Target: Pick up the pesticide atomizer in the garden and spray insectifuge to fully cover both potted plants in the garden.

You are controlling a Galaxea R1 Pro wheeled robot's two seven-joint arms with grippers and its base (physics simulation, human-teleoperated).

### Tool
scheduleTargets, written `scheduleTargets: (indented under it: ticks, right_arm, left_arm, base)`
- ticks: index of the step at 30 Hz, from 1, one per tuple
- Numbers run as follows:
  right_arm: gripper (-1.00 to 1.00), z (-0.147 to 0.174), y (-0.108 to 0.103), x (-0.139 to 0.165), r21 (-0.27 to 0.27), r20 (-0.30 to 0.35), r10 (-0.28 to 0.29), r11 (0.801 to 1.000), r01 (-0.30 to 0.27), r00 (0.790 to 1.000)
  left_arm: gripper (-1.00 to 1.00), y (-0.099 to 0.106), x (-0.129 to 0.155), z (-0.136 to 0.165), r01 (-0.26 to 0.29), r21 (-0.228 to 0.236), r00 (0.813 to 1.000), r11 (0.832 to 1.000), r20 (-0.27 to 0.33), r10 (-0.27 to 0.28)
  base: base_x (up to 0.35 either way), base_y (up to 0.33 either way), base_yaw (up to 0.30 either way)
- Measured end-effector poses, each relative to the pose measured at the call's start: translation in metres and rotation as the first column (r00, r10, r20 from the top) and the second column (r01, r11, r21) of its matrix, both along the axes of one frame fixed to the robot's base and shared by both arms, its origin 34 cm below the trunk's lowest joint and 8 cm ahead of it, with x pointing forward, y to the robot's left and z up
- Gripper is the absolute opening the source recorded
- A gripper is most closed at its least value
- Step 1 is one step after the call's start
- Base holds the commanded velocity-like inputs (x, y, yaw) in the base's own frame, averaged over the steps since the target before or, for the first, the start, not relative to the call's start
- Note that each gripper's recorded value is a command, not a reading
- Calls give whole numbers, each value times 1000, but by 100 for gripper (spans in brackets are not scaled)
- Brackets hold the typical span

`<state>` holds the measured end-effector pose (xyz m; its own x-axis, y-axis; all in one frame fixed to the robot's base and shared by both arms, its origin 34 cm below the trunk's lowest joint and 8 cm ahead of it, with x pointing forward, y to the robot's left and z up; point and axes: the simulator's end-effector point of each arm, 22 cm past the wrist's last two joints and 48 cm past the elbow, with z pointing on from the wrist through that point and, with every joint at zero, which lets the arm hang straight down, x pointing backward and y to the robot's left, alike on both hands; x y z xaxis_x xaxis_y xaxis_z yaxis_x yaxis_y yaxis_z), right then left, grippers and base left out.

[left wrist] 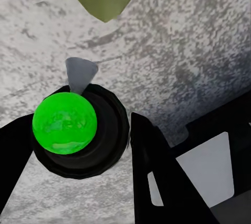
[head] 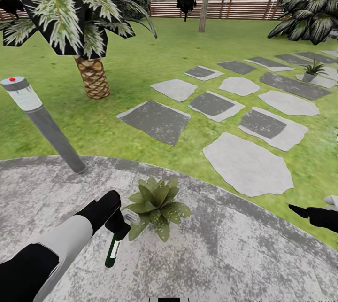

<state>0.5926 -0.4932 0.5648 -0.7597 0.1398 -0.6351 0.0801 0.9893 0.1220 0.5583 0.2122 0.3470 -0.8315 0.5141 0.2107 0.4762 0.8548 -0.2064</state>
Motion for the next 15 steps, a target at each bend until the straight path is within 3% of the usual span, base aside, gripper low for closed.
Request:
scheduleTargets:
  ticks: [11, 15]
  right_arm:
    - [100, 0, 0, 0, -1, 0, 0, 1000, 0, 1000]
    - [100, 0, 0, 0, -1, 0, 0, 1000, 0, 1000]
  left_arm:
    - [-100, 4, -13, -6, -1, 5, 1000, 1000, -19, 1]
    - [-100, 13, -16, -8, -8, 14, 1000, 1000, -23, 8]
  base:
    - [0, 2, -11]
    - [0, 116, 0]
